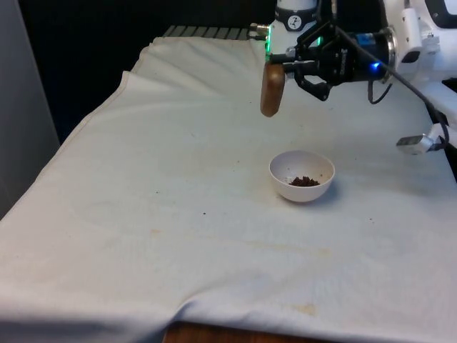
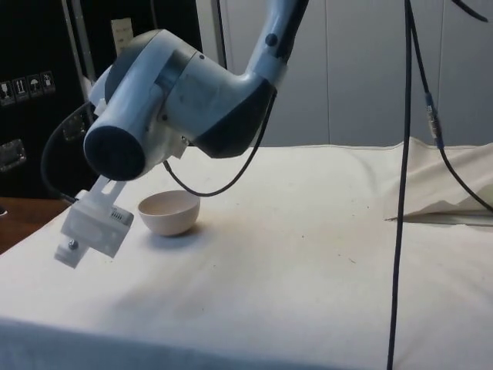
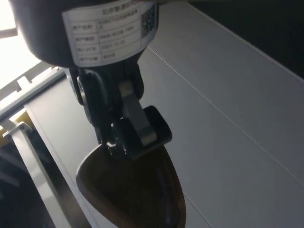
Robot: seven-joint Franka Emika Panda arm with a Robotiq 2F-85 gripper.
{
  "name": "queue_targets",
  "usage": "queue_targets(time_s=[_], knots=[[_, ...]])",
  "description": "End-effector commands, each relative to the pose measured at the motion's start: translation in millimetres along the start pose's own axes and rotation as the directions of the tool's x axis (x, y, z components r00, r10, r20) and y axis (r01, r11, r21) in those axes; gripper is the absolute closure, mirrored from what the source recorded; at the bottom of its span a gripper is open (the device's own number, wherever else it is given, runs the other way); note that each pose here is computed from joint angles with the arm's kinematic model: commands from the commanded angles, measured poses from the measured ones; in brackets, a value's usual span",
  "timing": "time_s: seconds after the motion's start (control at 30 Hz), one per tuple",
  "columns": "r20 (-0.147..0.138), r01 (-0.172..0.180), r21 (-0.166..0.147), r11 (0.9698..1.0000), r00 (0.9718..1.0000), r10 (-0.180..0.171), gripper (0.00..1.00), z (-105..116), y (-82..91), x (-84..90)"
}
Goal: Pour the coffee beans from the cup into the bowl.
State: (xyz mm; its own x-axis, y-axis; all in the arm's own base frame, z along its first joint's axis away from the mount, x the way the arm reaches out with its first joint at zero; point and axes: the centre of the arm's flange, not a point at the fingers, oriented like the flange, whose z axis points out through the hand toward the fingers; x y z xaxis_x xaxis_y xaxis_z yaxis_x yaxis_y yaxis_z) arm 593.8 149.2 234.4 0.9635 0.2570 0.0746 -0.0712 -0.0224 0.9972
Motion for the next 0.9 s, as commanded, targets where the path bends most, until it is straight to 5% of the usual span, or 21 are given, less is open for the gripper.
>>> queue_targets(time_s=[0.0,0.5,0.87], knots=[[0.009,0.005,0.014,0.9999,0.9999,-0.005,0.99,2,0.4,-1.2],[0.079,0.018,0.012,0.9998,0.9967,-0.019,0.99,26,-5.3,-6.7],[0.114,-0.018,0.064,0.9978,0.9934,0.01,0.99,34,2.4,-6.0]])
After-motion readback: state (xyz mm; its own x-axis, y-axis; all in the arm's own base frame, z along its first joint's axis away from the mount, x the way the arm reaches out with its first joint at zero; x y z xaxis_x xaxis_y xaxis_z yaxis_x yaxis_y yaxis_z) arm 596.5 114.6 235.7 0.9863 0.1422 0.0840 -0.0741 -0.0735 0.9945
